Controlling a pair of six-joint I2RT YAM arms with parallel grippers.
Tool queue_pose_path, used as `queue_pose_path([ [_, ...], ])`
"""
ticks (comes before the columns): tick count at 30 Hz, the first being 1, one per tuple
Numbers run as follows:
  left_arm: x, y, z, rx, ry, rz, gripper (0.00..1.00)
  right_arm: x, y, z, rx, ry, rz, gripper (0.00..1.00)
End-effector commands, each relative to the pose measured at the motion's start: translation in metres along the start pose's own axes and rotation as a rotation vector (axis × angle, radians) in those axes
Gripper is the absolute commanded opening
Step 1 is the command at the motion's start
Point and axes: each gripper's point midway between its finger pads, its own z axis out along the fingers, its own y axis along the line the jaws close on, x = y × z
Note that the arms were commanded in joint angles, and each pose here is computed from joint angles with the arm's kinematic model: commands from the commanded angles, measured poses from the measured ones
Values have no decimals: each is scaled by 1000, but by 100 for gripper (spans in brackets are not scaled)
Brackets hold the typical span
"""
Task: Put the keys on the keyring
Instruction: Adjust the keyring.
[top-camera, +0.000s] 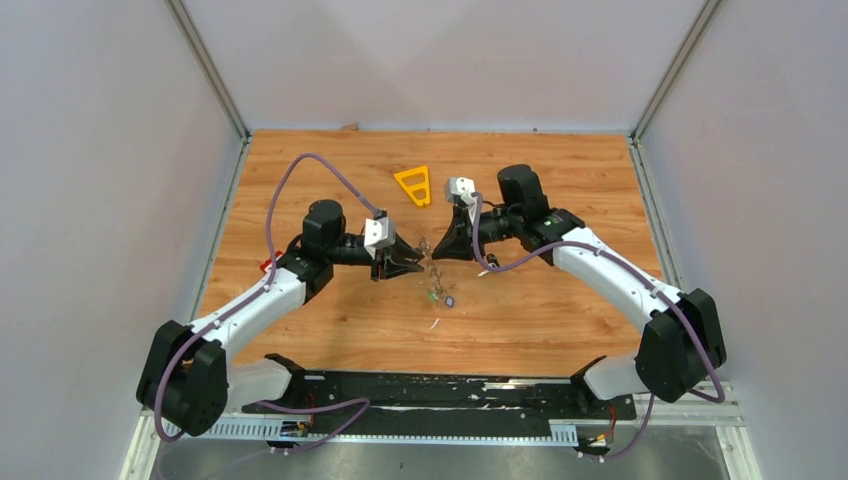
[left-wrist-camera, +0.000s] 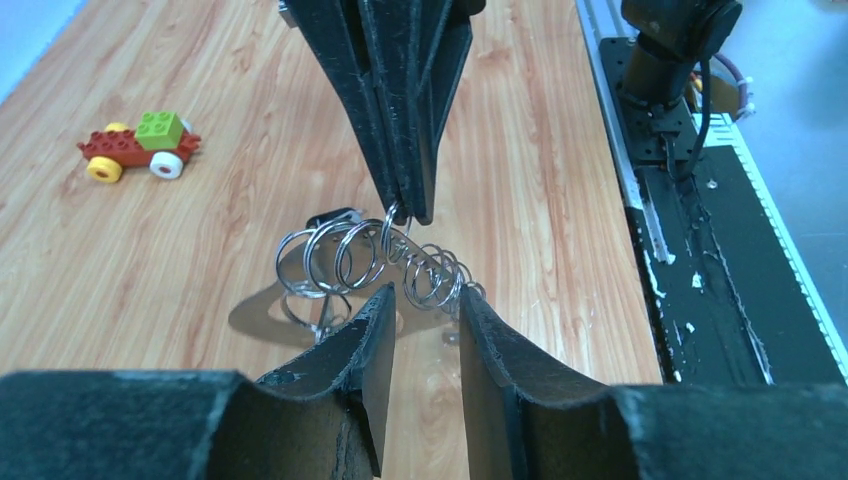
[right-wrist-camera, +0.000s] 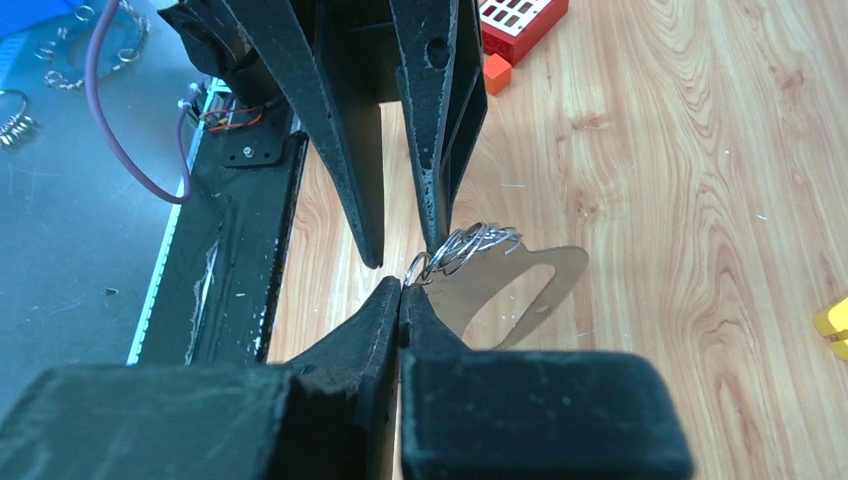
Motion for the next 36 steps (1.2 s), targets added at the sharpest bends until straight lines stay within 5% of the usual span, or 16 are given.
queue_pose_path([
  [1, -34, -2, 1, 21, -113, 114, 37, -23, 11, -3, -47, -74, -30, 0],
  [16, -34, -2, 5, 42, -127, 115, 29, -23, 11, 1, -73, -86, -5, 0],
  [24, -31, -3, 6, 43, -121, 92, 0, -18, 6, 1, -48, -76, -10, 0],
  [26, -32, 0, 5, 22, -109, 77, 0, -15, 2, 0, -26, -65, -14, 0],
  [36, -3, 12, -1, -67, 320, 35, 0, -10, -14, -8, 101, -11, -83, 33],
])
